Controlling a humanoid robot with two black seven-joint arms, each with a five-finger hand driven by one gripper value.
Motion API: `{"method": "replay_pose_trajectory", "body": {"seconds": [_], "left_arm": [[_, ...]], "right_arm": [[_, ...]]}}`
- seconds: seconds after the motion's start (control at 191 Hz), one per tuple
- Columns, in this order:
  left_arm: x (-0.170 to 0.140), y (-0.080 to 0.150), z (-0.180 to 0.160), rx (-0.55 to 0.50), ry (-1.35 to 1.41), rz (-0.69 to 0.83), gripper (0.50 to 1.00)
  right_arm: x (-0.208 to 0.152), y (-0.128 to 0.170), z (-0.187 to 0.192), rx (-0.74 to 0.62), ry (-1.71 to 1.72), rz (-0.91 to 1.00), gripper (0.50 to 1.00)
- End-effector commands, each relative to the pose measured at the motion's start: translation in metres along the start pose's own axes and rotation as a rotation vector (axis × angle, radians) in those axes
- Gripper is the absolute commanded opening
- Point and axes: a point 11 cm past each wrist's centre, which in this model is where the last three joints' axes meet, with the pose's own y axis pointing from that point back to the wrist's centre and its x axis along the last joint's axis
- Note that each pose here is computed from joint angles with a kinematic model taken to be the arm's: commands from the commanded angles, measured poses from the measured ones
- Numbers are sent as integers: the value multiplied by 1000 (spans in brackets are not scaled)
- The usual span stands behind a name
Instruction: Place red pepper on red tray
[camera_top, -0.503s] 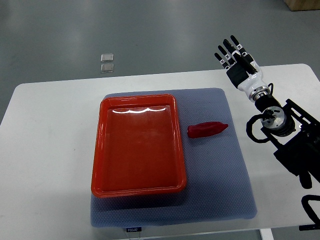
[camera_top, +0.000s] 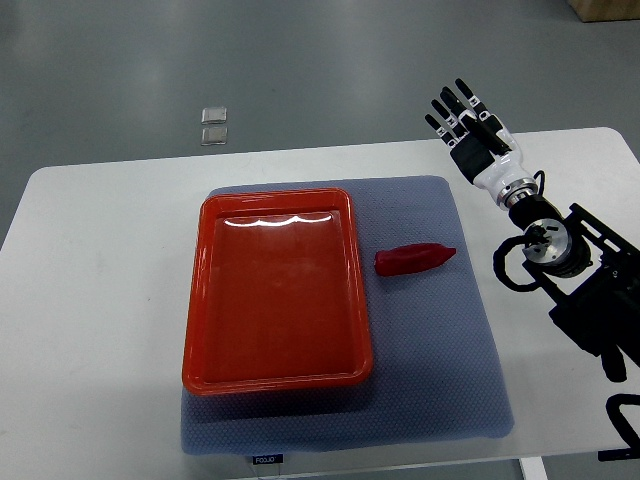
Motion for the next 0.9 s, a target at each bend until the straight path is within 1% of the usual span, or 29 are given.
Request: {"method": "replay_pose_trajectory", "body": {"seconds": [0.0,0.089,0.173,0.314,0.492,0.571,0.649,0.801,0.895], "left_arm": [[0,0,0,-1,0,1,1000],[0,0,1,-2,-2,0,1000],[-1,0,-1,1,-3,-3,1000],[-2,0,0,-1,-3,-8,1000],[-1,0,1,-2,-4,-4,1000],[-1,0,1,-2,-4,-3,1000],[0,0,1,-3,-4,-2,1000],[-2,0,2,-4,-4,-6,1000],[-2,0,1,-2,-4,-9,1000]], "right_arm": [[-6,0,4,-47,123,-48,924],[-12,-2,2,-135,362,-132,921],[-16,0,8,-260,608,-230,921],[-22,0,-11,-408,977,-369,921],[-52,1,-21,-584,1341,-570,924],[-61,5,-21,-659,1460,-637,924],[-66,7,-21,-720,1555,-659,921],[-57,15,-8,-839,1634,-643,921],[-55,17,-2,-863,1645,-641,921]]}}
